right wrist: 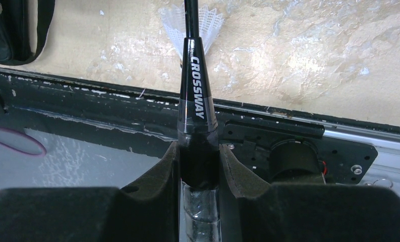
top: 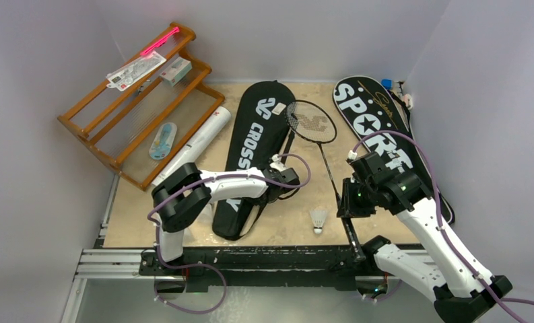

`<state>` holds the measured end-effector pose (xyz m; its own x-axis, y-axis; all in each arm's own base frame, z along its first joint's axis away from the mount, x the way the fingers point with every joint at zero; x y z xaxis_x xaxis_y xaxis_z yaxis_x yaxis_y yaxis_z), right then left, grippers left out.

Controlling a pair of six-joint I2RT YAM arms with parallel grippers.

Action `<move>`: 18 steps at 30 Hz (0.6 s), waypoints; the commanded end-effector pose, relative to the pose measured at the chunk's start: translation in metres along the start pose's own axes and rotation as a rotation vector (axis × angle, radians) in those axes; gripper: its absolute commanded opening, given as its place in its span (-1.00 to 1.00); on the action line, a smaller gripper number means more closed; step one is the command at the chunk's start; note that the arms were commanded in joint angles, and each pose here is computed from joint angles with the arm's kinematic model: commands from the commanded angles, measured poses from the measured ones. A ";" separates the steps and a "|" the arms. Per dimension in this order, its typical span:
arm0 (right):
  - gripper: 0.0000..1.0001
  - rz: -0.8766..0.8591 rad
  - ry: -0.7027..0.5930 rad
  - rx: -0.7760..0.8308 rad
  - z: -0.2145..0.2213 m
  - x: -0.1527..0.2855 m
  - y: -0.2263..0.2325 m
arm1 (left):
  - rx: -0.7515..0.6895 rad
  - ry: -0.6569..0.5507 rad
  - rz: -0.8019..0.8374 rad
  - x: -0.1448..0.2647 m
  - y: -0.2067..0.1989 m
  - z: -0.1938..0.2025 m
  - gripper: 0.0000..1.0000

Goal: Pack up the badminton gear
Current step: Open the racket bag at the center of the board.

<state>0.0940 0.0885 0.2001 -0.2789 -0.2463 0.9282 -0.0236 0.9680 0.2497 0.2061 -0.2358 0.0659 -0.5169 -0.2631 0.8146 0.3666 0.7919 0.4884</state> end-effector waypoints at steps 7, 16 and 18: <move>-1.00 0.049 -0.030 0.017 -0.006 0.016 -0.004 | 0.029 -0.093 -0.131 0.029 0.015 -0.027 -1.00; -1.00 0.169 -0.010 0.009 -0.001 0.026 -0.016 | 0.169 -0.168 0.148 0.036 0.018 -0.056 -1.00; -1.00 0.178 0.003 0.014 0.001 0.023 -0.015 | 0.214 -0.189 0.206 0.039 0.026 -0.061 -1.00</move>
<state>0.0869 0.0739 0.2115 -0.2598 -0.1298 0.9569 -0.0094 0.9912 0.1319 0.2257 -0.2530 0.0979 -0.5576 -0.1676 0.8130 0.3258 0.8567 0.4000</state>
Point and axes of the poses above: each gripper's point midway between its finger pads, its own x axis back along the fingers, its own y axis along the line the jaws close on, z = x × y, the point moved 4 cm from there along x, back along the fingers, and after that the axes turned 1 degree about -x, right-handed, at the moved point
